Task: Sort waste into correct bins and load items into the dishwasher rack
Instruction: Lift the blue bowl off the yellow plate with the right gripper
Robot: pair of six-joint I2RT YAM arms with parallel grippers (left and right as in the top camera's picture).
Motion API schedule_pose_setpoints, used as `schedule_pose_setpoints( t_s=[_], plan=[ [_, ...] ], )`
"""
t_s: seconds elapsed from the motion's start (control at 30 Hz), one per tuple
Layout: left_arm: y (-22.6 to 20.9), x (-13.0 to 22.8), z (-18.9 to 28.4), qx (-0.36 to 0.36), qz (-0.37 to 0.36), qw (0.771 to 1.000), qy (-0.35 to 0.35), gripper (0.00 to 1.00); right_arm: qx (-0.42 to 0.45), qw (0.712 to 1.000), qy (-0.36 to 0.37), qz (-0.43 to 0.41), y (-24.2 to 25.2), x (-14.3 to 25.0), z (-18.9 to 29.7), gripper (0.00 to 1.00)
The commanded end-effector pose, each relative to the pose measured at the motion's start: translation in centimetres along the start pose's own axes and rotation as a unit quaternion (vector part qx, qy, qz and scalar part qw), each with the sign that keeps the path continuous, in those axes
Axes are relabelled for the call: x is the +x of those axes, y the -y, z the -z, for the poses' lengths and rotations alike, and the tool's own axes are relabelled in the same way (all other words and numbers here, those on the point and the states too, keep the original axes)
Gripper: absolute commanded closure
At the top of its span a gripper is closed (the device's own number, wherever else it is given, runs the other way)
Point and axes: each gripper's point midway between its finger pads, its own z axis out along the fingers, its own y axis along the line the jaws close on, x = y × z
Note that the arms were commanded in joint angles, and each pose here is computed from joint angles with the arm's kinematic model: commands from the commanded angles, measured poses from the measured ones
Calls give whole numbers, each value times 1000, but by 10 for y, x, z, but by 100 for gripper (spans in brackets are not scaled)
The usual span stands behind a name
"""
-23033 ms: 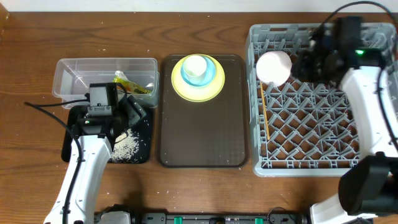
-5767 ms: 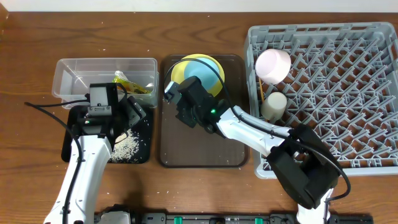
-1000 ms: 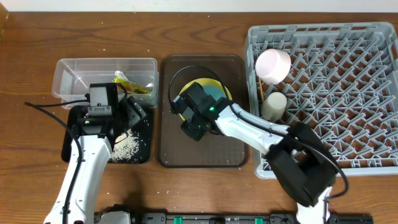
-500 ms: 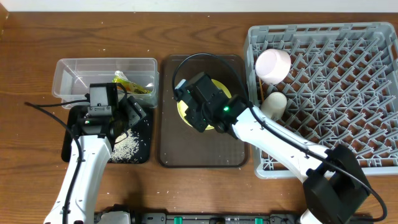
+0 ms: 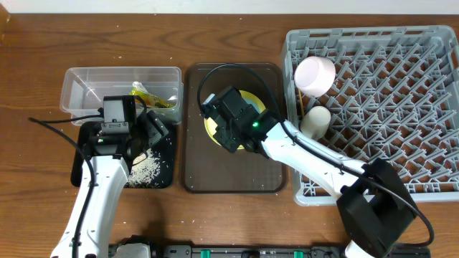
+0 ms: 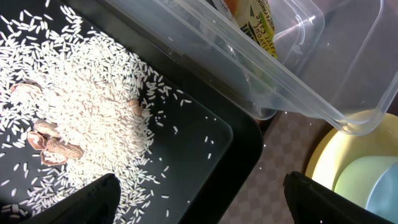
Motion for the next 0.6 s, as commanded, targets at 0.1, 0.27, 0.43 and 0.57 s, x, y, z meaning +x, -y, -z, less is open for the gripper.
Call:
schedule_pose_setpoints(
  t_s=[0.1, 0.27, 0.43, 0.57],
  plan=[
    [-3, -1, 1, -5, 4, 1000, 4, 13, 22, 1000, 3, 2, 2, -5, 0, 83],
    [-3, -1, 1, -5, 4, 1000, 4, 13, 22, 1000, 3, 2, 2, -5, -1, 78],
    [-3, -1, 1, -5, 4, 1000, 4, 13, 22, 1000, 1, 2, 2, -3, -9, 76],
    [-3, -1, 1, -5, 4, 1000, 4, 13, 21, 1000, -9, 2, 1, 2, -18, 75]
  ],
)
